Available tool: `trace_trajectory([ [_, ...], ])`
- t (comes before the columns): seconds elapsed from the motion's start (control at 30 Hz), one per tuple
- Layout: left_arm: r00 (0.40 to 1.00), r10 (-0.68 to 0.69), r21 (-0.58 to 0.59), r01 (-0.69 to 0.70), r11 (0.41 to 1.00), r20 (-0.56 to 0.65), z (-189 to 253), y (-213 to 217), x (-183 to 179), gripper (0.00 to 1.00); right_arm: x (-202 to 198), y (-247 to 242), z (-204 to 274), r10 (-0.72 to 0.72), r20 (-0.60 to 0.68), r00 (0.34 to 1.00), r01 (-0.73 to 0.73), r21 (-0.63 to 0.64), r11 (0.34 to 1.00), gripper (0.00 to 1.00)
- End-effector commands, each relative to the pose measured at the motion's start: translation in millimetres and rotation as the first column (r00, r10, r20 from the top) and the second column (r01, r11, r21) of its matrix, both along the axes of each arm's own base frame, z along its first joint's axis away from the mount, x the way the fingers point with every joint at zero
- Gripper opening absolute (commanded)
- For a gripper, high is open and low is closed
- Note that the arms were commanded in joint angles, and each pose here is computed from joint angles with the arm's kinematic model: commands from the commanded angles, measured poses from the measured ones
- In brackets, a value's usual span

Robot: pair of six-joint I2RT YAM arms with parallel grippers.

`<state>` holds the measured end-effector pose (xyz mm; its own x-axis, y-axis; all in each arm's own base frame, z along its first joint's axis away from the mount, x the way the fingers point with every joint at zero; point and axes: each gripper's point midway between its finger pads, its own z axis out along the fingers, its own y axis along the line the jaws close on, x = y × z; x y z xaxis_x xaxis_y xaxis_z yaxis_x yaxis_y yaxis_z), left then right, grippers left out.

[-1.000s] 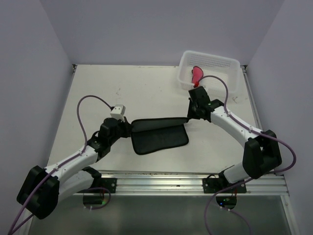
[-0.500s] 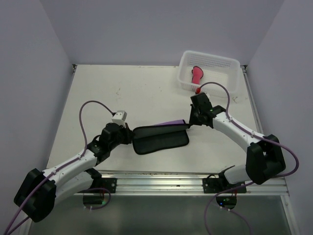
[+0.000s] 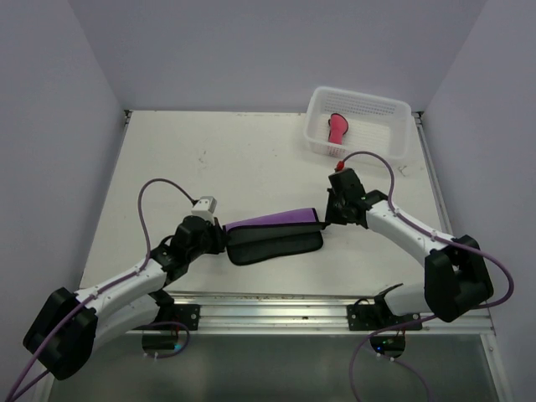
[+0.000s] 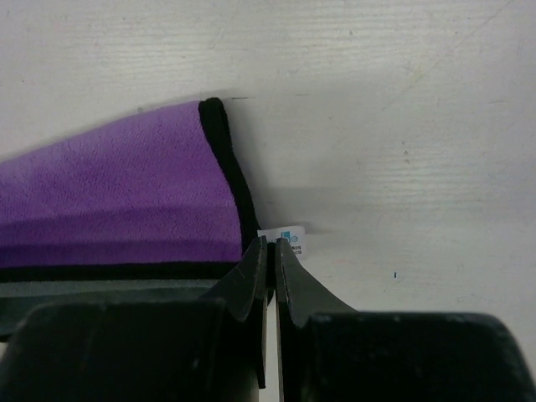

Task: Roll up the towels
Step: Fold the towel

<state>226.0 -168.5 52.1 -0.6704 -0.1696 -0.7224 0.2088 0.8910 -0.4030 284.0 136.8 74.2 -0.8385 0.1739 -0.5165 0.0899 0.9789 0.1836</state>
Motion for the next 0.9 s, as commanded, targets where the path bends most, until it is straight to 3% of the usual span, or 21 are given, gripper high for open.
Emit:
trace_trajectory([
  [0.0, 1.000, 0.008, -0.006, -0.008, 1.000, -0.017, -7, 0, -4, 0.00, 1, 7, 3, 0.013, 0.028, 1.000, -0.014, 0.045, 0.999, 0.00],
  [0.27, 0.999, -0.022, -0.016, 0.022, 1.000, -0.038, -16, -6, -9, 0.00, -7, 13, -8, 0.042, 0.009, 0.999, -0.043, 0.061, 0.997, 0.00],
  [0.7, 0.998, -0.031, -0.018, 0.030, 0.999, -0.060, -21, -6, -17, 0.06, -19, 19, -14, 0.081, 0.018, 0.997, -0.083, 0.091, 0.992, 0.24],
  [0.8, 0.998, -0.039, -0.032, 0.037, 0.999, -0.058, -21, -7, -19, 0.29, -21, 19, -14, 0.085, 0.019, 0.996, -0.086, 0.097, 0.992, 0.27],
  [0.87, 0.998, -0.042, -0.036, 0.040, 0.999, -0.056, -22, -6, -21, 0.33, -24, 19, -16, 0.090, 0.016, 0.996, -0.091, 0.104, 0.990, 0.29],
])
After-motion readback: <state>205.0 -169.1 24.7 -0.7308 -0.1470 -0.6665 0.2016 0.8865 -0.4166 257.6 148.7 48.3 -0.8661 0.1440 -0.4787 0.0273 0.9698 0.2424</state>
